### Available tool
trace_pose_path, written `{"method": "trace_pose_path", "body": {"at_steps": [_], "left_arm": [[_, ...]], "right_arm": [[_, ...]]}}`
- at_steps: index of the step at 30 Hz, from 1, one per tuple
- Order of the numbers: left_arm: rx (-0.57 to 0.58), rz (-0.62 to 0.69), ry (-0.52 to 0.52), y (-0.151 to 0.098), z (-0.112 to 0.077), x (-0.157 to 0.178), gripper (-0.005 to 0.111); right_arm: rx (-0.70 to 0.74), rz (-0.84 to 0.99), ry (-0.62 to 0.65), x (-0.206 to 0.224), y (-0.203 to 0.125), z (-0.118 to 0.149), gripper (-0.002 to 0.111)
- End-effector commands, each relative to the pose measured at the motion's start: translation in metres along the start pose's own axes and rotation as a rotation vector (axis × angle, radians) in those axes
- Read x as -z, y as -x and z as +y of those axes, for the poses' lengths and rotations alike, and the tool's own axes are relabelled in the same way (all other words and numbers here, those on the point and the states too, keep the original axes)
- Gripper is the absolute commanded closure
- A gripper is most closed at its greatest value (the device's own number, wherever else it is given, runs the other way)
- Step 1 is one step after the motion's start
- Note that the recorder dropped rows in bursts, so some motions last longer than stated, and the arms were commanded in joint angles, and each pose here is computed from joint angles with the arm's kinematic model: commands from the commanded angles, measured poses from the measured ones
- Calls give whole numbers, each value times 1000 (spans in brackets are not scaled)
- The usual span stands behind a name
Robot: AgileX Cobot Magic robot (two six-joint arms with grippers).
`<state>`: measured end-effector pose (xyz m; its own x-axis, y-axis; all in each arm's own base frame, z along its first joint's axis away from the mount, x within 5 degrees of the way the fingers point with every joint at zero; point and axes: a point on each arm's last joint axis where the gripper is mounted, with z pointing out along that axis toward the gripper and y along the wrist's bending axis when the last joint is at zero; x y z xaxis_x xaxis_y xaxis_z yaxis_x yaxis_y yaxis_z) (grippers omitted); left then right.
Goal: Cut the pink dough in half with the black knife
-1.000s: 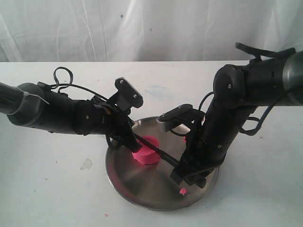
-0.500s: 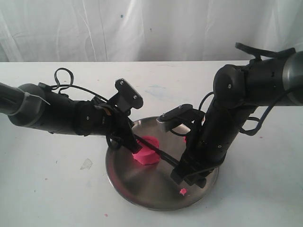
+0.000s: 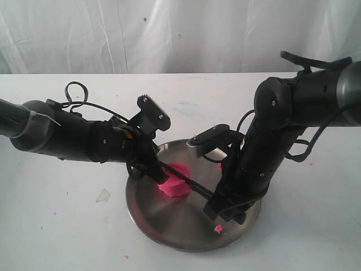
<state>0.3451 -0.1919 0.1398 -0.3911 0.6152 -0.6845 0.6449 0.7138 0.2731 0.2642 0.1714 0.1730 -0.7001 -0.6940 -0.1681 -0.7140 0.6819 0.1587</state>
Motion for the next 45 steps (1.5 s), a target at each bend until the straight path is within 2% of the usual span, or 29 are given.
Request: {"method": "trace_pose_path", "body": {"at_steps": [1,45], "left_arm": [[9,67,-55,-10,-9,-3,107],[9,64,-52,-9,-9,-3,107]], "right_arm": [[5,-22,-6,2,3,-1,108],[-12,-41,-20,-9,8,-5,108]]}}
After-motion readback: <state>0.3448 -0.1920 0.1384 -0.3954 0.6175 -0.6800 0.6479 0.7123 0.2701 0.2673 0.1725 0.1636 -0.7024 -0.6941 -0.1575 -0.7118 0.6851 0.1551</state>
